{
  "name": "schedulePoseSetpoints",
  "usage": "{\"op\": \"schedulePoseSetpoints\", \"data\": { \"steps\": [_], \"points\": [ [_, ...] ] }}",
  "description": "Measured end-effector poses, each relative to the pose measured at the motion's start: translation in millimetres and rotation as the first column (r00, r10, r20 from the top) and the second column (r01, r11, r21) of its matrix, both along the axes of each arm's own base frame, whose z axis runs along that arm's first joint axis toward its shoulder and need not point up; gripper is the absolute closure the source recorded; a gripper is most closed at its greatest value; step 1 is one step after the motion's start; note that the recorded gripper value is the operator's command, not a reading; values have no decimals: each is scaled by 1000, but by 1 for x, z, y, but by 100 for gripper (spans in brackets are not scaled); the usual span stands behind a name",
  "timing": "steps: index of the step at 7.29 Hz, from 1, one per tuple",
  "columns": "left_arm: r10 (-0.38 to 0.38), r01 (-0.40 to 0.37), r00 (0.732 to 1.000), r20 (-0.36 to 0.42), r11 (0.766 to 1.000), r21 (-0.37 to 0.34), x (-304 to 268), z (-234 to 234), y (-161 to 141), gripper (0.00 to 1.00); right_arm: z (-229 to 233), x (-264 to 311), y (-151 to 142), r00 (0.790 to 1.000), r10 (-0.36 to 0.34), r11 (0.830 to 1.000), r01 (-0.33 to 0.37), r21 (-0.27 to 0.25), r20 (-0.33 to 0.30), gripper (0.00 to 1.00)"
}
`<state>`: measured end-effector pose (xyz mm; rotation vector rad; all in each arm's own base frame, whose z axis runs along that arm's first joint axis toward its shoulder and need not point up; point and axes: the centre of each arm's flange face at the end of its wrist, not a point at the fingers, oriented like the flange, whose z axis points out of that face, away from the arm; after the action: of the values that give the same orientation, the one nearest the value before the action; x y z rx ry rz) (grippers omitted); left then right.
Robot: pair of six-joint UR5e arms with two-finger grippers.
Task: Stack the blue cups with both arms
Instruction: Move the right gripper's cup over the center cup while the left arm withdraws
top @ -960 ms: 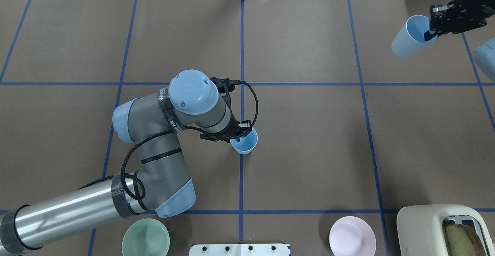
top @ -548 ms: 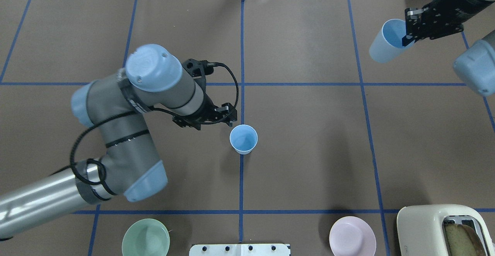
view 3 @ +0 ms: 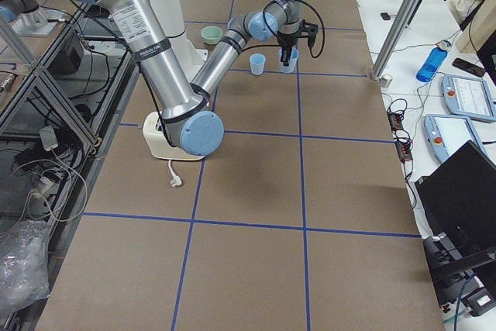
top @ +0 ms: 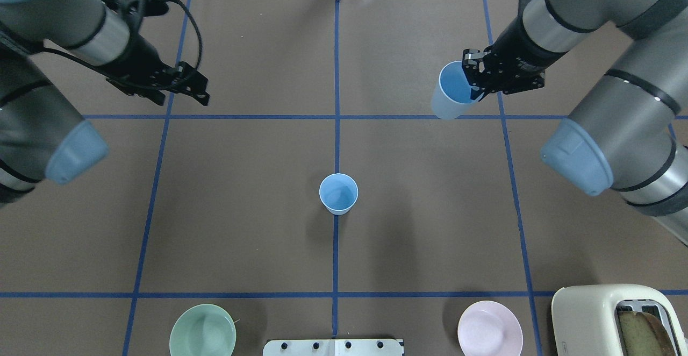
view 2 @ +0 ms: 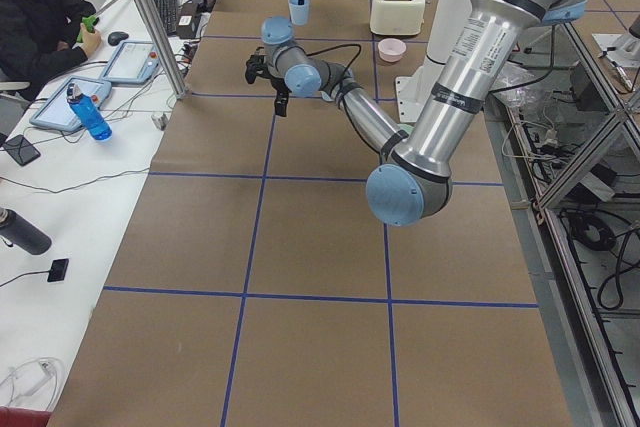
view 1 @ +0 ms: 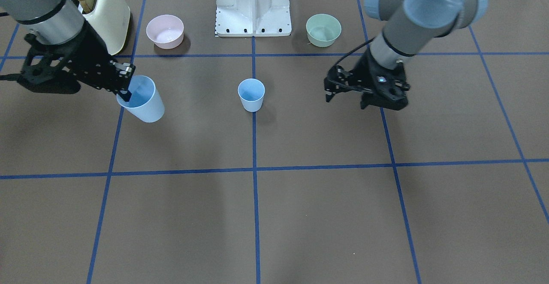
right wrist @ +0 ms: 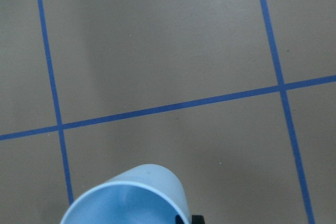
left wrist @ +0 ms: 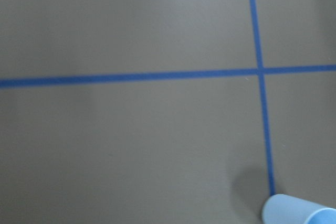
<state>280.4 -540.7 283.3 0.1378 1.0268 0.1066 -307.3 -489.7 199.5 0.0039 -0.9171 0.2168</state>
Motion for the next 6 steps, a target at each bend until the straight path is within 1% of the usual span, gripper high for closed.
{"op": "schedulePoseSetpoints", "data": {
  "steps": [1,3,4,6],
  "points": [
    [-4,3,1000,27,1000,29,-53,26,-19,2,-15,-27,13,1000,1,1000,-1,0,2,100],
    [-7,0,996,85,997,80,-141,80,-43,2,-38,-71,38,1000,15,1000,-15,-5,3,100],
    [3,-14,995,104,995,101,-175,110,-47,2,-47,-90,48,1000,21,1000,-21,-5,2,100],
    [12,-29,991,131,991,129,-223,158,-40,2,-64,-123,52,1000,21,1000,-21,-5,-7,100]
  ]
}}
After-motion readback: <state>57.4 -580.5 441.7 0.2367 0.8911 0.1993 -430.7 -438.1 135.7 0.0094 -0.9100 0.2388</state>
